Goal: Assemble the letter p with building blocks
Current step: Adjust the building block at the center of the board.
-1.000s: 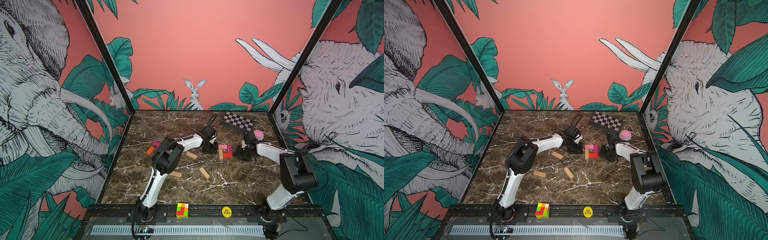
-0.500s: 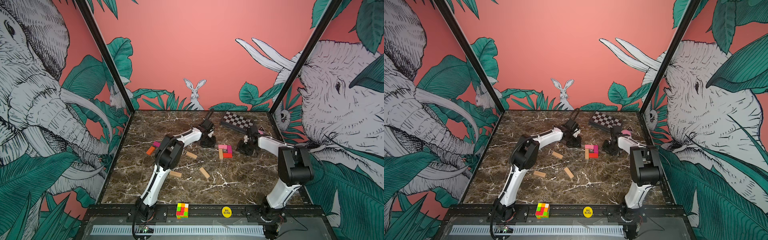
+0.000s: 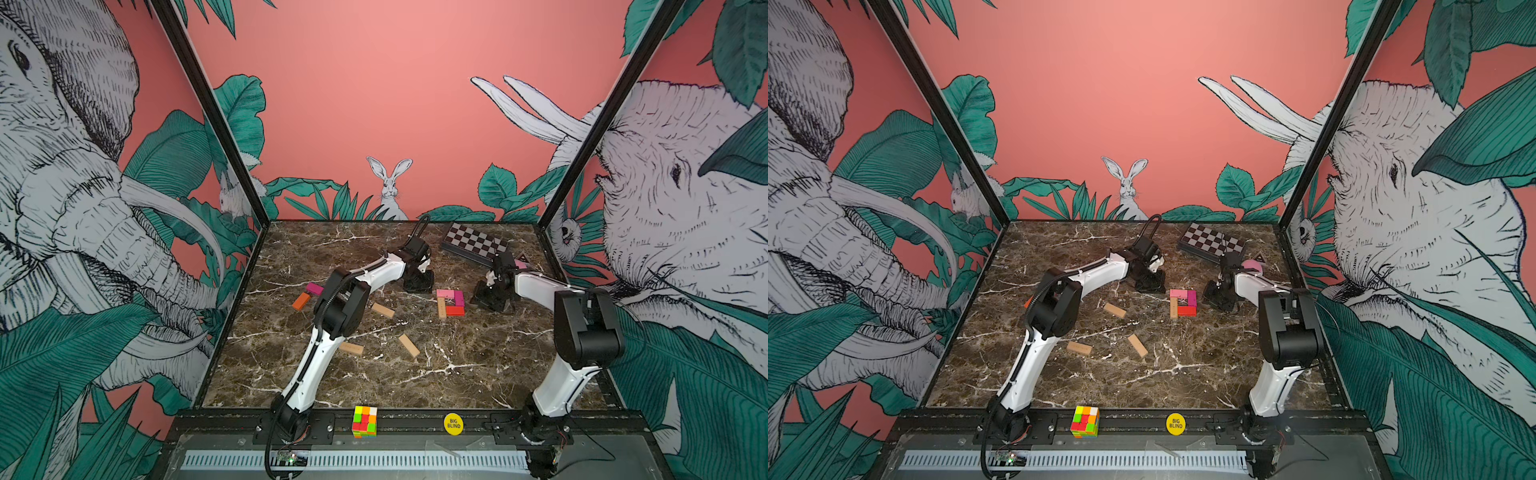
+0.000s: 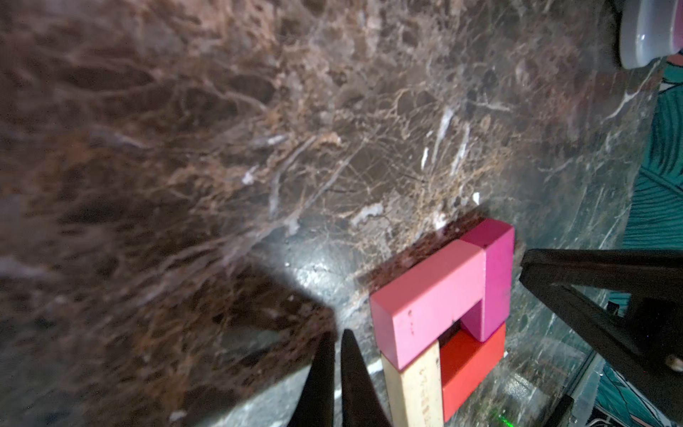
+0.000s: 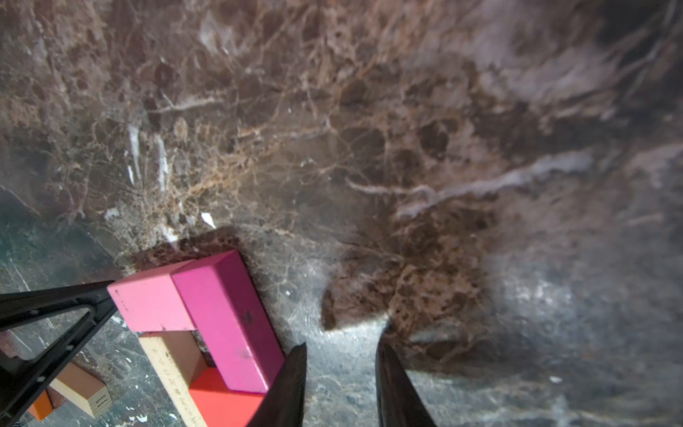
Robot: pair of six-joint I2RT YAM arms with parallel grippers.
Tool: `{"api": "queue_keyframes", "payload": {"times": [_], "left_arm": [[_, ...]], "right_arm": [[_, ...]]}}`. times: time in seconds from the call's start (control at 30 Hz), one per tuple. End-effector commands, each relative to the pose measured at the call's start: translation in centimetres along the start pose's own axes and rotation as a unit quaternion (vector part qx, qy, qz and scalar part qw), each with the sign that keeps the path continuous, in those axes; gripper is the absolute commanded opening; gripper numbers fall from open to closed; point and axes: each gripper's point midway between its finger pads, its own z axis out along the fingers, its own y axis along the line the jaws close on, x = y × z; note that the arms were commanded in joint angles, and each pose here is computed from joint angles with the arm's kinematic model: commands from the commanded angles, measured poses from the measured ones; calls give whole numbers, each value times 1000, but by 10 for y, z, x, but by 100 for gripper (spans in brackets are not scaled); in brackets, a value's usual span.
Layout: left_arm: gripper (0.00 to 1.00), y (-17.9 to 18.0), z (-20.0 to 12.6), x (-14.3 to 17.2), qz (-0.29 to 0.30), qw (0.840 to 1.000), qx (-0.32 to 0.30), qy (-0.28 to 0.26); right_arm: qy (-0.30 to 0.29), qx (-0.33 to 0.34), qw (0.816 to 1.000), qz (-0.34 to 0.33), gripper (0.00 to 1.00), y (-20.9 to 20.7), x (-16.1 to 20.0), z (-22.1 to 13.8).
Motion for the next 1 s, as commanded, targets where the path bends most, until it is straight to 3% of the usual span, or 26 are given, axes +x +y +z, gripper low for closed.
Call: {"api": "queue_keyframes", "payload": {"times": [0.0, 0.5, 0.97], "left_arm": [[10, 3, 18, 26, 3, 999, -23, 40], [10, 5, 20, 39, 1, 998, -31, 50], [11, 9, 6, 21, -15, 999, -25, 28]], "right_arm": [[7, 2, 1000, 0, 32, -2, 1, 3], [10, -3, 1000, 2, 32, -3, 4, 7], [3, -13, 1000, 10, 33, 6, -17, 9]]}}
